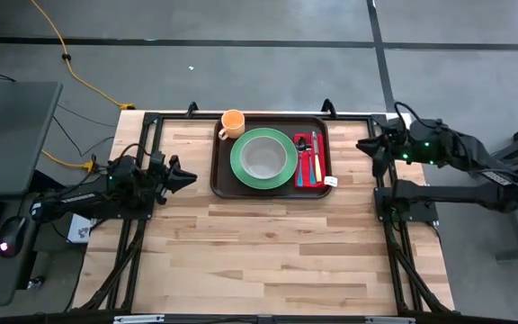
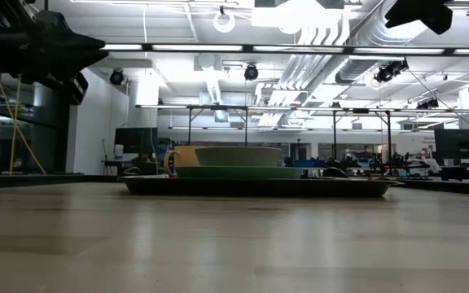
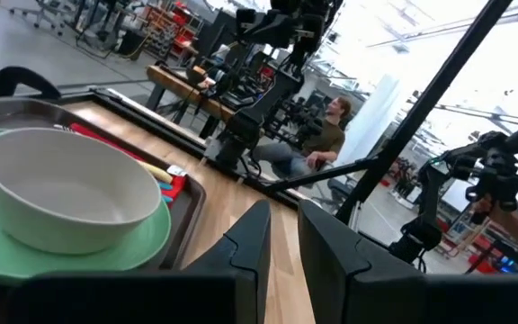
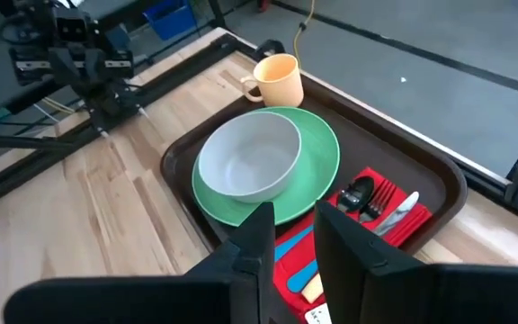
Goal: Set up tray
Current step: Return to Home Position
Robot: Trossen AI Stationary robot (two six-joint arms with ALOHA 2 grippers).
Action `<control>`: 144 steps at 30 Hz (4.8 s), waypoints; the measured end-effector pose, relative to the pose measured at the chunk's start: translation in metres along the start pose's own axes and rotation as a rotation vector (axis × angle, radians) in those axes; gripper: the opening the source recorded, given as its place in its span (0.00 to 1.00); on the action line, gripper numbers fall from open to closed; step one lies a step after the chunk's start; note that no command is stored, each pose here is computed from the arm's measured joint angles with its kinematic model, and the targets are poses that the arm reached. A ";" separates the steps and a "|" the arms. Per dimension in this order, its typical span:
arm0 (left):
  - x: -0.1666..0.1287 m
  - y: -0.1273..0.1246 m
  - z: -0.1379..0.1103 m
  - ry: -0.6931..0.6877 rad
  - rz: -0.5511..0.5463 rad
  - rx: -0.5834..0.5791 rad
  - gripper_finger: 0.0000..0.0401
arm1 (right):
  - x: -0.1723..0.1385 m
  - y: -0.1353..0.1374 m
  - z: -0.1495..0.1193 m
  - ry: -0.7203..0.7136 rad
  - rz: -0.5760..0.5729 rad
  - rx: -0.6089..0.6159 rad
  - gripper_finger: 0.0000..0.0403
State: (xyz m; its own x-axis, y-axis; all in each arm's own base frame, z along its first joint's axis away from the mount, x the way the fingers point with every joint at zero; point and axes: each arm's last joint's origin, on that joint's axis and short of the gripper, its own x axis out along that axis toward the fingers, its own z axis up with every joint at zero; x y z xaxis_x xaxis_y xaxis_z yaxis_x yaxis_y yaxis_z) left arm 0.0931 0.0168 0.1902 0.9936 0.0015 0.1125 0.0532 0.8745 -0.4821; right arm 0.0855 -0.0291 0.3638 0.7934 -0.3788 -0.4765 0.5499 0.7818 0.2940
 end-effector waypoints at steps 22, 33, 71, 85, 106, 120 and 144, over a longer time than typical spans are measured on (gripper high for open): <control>0.000 0.003 -0.003 0.009 0.034 0.062 0.23 | 0.033 -0.022 -0.083 -0.222 0.251 0.091 0.15; 0.001 0.007 -0.009 -0.018 0.029 0.097 0.23 | 0.059 -0.031 -0.115 -0.318 0.314 0.119 0.14; 0.001 0.011 -0.018 0.079 0.043 0.277 0.23 | 0.105 -0.040 -0.163 -0.364 0.408 -0.071 0.15; 0.002 0.012 -0.018 0.088 0.046 0.271 0.23 | 0.107 -0.042 -0.168 -0.296 0.394 0.023 0.14; 0.002 0.012 -0.018 0.088 0.046 0.270 0.23 | 0.107 -0.042 -0.168 -0.297 0.392 0.025 0.14; 0.002 0.012 -0.018 0.088 0.046 0.270 0.23 | 0.107 -0.042 -0.168 -0.297 0.392 0.025 0.14; 0.002 0.012 -0.018 0.087 0.046 0.270 0.23 | 0.107 -0.042 -0.168 -0.297 0.392 0.025 0.14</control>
State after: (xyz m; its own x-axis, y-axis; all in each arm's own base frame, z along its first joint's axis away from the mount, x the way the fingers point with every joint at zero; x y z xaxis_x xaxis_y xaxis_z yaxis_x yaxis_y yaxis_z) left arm 0.0973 0.0181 0.1689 0.9998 0.0126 0.0149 -0.0087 0.9720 -0.2347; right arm 0.1037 -0.0197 0.1614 0.9801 -0.1858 -0.0700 0.1979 0.8830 0.4256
